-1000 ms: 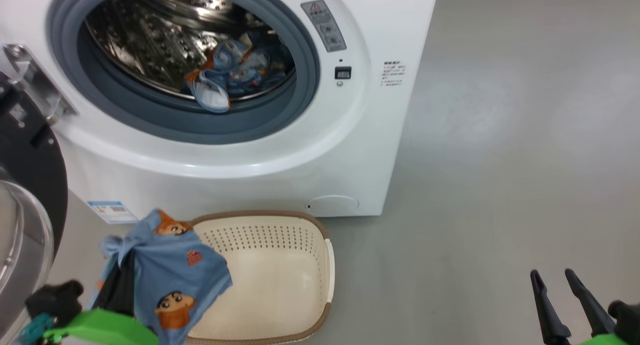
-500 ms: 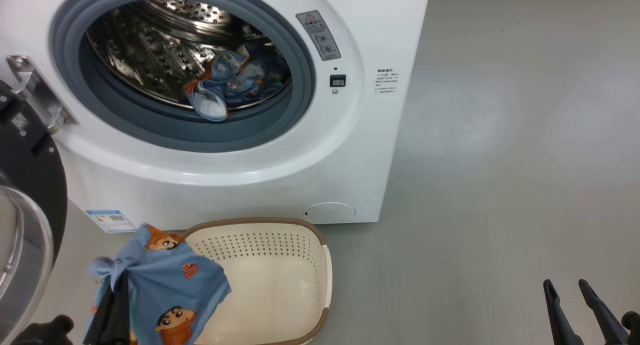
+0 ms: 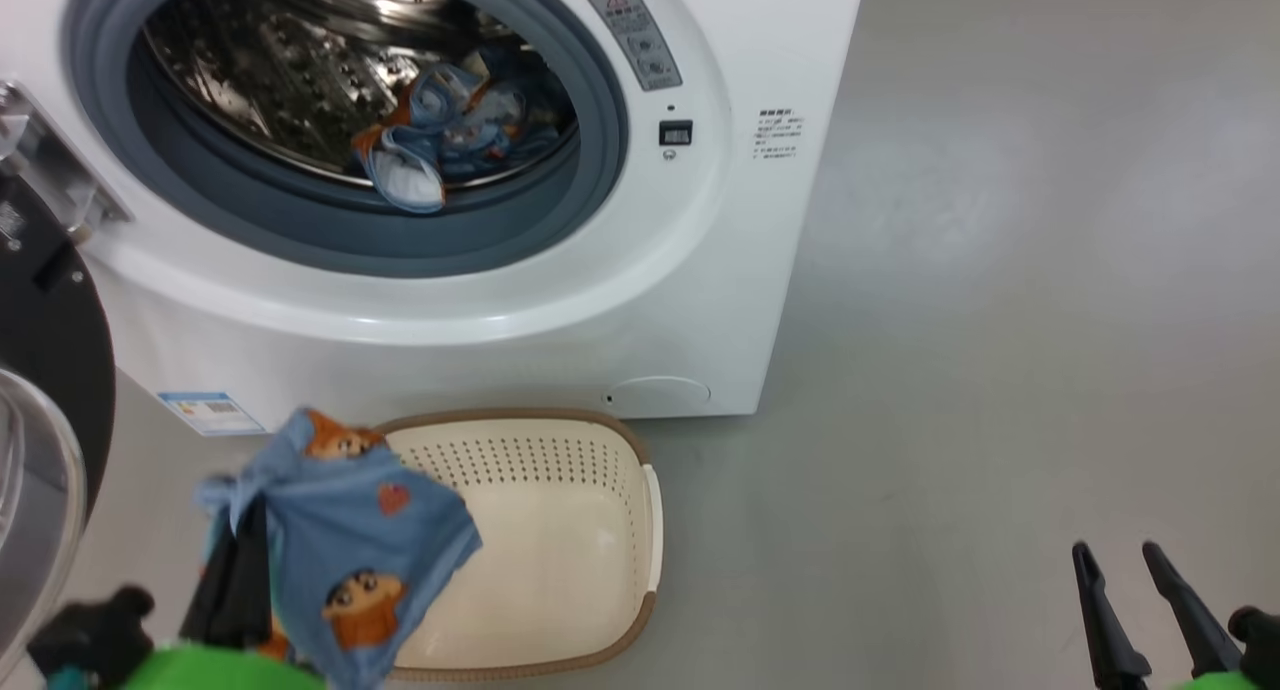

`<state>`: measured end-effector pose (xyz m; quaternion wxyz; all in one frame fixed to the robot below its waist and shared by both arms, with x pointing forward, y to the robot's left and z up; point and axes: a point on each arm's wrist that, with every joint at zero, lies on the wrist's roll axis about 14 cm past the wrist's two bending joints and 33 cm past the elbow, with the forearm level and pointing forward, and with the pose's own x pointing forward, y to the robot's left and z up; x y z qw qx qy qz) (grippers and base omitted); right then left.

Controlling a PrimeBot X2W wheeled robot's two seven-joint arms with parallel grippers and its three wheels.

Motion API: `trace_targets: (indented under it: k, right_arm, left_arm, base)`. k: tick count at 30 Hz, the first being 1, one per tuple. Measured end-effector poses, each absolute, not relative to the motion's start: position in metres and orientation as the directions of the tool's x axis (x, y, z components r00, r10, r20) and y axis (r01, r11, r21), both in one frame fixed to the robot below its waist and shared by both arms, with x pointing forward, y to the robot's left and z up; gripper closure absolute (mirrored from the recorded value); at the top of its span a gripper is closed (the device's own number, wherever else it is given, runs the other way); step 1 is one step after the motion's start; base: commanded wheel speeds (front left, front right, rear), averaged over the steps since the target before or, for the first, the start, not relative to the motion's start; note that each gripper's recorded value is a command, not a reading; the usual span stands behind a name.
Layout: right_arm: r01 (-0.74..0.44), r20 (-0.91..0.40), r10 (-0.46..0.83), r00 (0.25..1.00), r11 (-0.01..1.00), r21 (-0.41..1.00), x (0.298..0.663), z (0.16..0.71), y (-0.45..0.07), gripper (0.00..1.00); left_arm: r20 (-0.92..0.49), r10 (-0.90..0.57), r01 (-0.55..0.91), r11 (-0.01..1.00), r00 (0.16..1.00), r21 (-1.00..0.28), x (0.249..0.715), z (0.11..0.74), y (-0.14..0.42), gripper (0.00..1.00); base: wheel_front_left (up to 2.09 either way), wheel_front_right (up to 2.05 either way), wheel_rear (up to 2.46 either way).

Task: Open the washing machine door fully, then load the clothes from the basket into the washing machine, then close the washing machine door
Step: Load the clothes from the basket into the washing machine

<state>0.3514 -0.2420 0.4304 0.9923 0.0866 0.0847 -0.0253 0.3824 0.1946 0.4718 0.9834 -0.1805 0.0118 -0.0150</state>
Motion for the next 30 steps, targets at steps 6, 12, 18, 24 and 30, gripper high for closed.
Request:
trace_targets:
  k: [6, 12, 18, 24, 30]
  right_arm:
    - [0.051, -0.159, -0.022, 0.987, 0.982, 0.181, 0.371, 0.431, -0.235, 0.0]
    - [0.045, -0.162, -0.014, 0.987, 0.981, 0.187, 0.387, 0.427, -0.231, 0.0]
    - [0.048, -0.167, -0.015, 0.986, 0.98, 0.193, 0.402, 0.42, -0.228, 0.0]
    - [0.067, -0.177, -0.033, 0.984, 0.979, 0.19, 0.411, 0.413, -0.232, 0.0]
    - [0.08, -0.185, -0.042, 0.982, 0.976, 0.202, 0.418, 0.407, -0.231, 0.0]
  left_arm:
    - [0.063, -0.048, 0.068, 0.923, 0.997, -0.379, 0.425, 0.495, 0.189, 1.0]
    - [0.149, -0.078, 0.127, 0.924, 0.986, -0.36, 0.471, 0.522, 0.184, 1.0]
    - [0.222, -0.117, 0.186, 0.929, 0.968, -0.321, 0.525, 0.548, 0.175, 1.0]
    - [0.2, -0.152, 0.208, 0.931, 0.968, -0.301, 0.571, 0.544, 0.162, 1.0]
    - [0.16, -0.155, 0.198, 0.933, 0.975, -0.302, 0.611, 0.533, 0.155, 1.0]
  base:
    - [0.0, 0.0, 0.0]
    - [0.0, 0.0, 0.0]
    - [0.0, 0.0, 0.0]
    - [0.0, 0.0, 0.0]
    - [0.0, 0.0, 0.0]
